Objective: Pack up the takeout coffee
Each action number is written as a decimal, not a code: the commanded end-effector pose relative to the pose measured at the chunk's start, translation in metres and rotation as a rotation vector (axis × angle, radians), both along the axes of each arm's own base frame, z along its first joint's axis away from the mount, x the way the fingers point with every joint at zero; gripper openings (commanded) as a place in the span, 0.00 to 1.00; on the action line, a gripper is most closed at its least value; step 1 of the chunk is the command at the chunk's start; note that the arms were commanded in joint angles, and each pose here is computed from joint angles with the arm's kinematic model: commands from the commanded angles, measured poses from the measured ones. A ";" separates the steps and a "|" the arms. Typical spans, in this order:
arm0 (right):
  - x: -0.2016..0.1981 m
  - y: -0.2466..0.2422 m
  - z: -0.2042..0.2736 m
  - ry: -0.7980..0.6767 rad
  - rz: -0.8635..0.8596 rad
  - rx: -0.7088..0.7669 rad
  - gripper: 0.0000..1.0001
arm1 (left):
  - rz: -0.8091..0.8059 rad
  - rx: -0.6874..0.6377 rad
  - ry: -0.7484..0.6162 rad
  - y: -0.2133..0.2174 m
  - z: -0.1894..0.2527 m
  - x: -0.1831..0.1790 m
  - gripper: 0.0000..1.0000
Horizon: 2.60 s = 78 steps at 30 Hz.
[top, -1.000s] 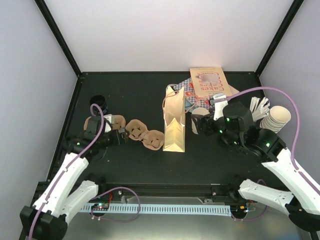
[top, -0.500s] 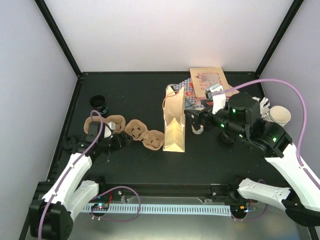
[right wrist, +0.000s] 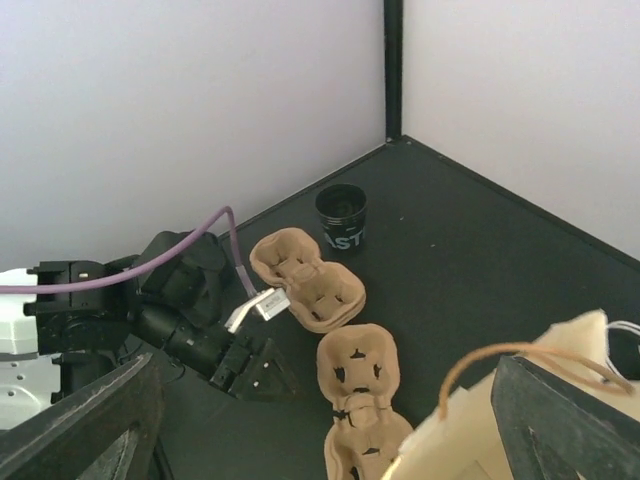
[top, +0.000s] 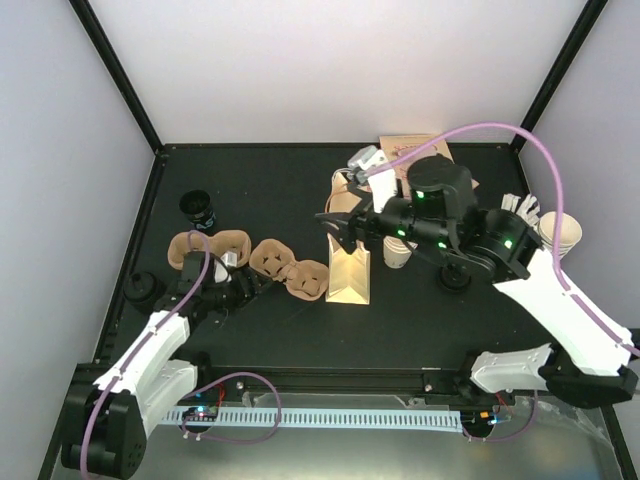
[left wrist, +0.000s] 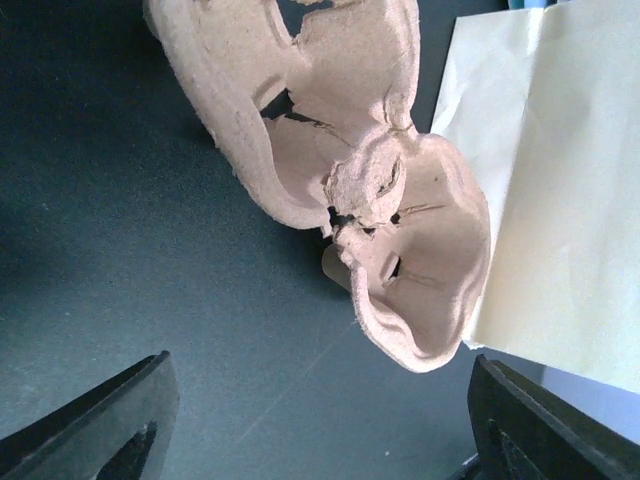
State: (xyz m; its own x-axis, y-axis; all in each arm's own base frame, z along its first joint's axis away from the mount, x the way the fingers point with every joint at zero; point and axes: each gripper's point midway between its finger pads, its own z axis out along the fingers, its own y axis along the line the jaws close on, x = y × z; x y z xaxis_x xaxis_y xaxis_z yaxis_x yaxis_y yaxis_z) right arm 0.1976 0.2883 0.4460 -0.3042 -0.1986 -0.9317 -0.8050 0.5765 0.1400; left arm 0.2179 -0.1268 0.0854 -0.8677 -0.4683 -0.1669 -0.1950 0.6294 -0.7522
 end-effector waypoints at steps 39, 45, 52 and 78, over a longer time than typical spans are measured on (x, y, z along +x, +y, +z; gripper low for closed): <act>-0.001 0.017 -0.034 -0.024 0.040 -0.084 0.98 | 0.306 -0.233 -0.019 0.004 -0.022 0.063 0.48; 0.000 0.017 -0.037 -0.019 0.039 -0.095 0.98 | 0.265 -0.268 -0.012 -0.006 -0.020 0.074 0.27; 0.000 0.016 -0.043 -0.007 0.036 -0.101 0.98 | 0.263 -0.213 -0.001 -0.001 -0.025 0.069 0.08; -0.025 0.066 -0.108 -0.048 0.199 -0.401 0.99 | -0.032 0.012 0.036 0.002 0.005 -0.003 0.04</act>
State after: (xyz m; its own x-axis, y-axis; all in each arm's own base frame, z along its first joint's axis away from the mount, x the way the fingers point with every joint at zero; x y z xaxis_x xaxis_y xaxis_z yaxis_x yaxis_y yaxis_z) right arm 0.1796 0.3416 0.3467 -0.2817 -0.5105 -0.8124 -0.8876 0.4602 0.0186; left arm 0.2207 -0.1171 0.0752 -0.8487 -0.5119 -0.1333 -0.2696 0.6354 -0.7236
